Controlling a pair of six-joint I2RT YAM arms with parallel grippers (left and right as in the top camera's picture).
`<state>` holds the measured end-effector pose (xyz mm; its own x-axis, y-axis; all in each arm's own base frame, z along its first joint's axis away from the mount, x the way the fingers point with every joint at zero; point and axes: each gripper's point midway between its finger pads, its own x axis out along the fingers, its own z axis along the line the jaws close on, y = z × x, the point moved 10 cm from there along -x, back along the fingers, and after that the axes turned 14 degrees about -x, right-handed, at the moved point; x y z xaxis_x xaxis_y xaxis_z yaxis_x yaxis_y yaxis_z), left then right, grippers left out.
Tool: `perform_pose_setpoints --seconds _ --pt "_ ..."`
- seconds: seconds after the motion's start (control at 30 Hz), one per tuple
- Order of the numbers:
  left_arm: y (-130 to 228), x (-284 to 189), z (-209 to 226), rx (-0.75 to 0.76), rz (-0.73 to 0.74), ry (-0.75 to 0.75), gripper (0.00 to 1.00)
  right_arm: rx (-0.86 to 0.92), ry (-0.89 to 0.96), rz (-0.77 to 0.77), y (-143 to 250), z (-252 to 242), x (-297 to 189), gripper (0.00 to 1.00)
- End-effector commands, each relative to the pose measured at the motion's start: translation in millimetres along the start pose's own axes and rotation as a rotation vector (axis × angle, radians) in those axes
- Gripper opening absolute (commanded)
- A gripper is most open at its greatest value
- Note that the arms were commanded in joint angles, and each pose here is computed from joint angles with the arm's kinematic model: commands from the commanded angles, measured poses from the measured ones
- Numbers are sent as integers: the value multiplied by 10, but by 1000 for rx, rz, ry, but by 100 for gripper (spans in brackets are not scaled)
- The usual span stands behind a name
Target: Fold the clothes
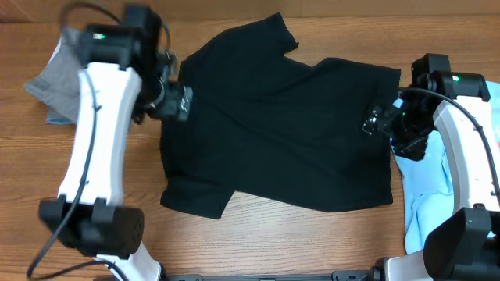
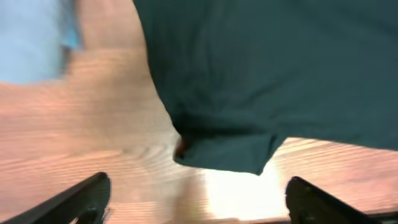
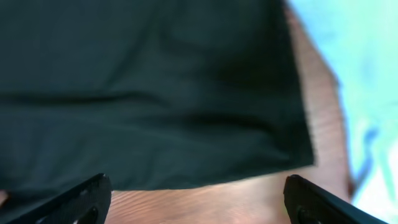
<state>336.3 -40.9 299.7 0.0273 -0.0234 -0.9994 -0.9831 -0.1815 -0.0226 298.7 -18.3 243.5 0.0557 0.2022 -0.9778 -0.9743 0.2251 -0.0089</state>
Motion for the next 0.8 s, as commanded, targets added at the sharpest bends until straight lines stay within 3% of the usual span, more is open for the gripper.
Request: perform_pose_setpoints --seconds 0.0,0.07,0.3,0.43,0.5,0.53,0.57,0.6,0.77 --pt "39 568 31 -65 162 -19 85 -46 -102 -10 -21 67 -4 92" --pt "100 857 47 -68 218 -25 81 -47 -103 -13 -25 68 -4 92" --pt "397 1638 239 -130 319 -62 82 -57 -103 -12 -22 68 -5 92" --pt "518 1885 371 -200 342 -51 61 -58 -102 -11 -22 67 -4 92" --pt "553 1952 415 -217 349 -39 46 -57 -103 -12 -23 68 -4 92" --pt "559 1972 440 -226 349 -35 33 -58 -103 -13 -25 68 -4 92" --pt "562 1982 466 -238 351 -31 15 -58 -103 -15 -27 68 -4 92" --pt "558 1980 489 -257 353 -30 4 -59 -103 -17 -31 68 -4 92" --pt "546 1911 712 -370 388 -28 4 -20 -66 -25 -43 34 39 93"
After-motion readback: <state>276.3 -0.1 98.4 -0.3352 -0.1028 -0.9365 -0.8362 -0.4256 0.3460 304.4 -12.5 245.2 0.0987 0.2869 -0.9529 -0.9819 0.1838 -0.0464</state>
